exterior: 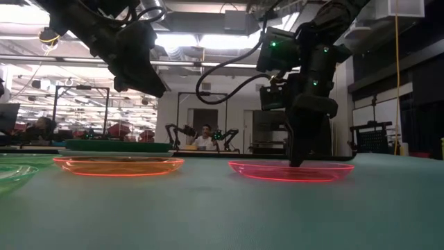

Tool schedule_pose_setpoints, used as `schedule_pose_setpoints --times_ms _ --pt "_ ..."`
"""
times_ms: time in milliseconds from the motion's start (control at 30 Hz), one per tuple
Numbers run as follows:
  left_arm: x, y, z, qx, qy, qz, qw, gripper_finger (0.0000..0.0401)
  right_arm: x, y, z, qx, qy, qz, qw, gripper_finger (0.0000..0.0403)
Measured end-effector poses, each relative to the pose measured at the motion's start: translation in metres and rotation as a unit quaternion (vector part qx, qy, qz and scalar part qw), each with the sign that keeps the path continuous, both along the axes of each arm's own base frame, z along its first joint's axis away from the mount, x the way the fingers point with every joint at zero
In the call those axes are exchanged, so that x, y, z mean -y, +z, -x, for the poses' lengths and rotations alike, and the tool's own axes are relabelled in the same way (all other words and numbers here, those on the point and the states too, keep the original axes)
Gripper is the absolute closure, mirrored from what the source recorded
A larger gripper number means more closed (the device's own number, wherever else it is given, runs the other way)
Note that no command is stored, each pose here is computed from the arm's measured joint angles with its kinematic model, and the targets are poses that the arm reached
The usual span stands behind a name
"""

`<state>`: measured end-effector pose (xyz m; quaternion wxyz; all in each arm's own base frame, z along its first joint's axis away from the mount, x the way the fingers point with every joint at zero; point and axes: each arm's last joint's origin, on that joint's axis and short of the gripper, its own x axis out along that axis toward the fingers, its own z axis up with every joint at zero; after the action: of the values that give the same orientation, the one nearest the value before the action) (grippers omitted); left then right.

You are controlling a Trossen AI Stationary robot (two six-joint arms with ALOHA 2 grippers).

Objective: Stack plastic plates
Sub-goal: Stack the pink plate on top of the light orange plate

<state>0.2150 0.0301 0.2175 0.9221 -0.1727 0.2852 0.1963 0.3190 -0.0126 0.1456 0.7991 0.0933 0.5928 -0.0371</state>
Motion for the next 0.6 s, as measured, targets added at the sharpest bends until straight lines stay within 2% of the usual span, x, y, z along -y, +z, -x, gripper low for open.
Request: schedule_pose_setpoints --times_ms 100,400,600 --pt "0.0 0.0 0.0 0.0 0.0 0.0 1.0 0.0299 0.0 0.0 0.0 0.0 0.0 0.0 1.0 0.0308" --pt "0.0 0.0 0.0 0.0 0.0 0.0 1.0 0.0299 0.0001 0.0003 -0.0001 0.001 0.0 0.0 1.0 0.0395" --pt "-0.0001 0.0 0.0 0.0 0.0 0.0 1.0 0.0299 0.0002 0.0005 -0.0003 0.002 -0.001 0.0 1.0 0.0396"
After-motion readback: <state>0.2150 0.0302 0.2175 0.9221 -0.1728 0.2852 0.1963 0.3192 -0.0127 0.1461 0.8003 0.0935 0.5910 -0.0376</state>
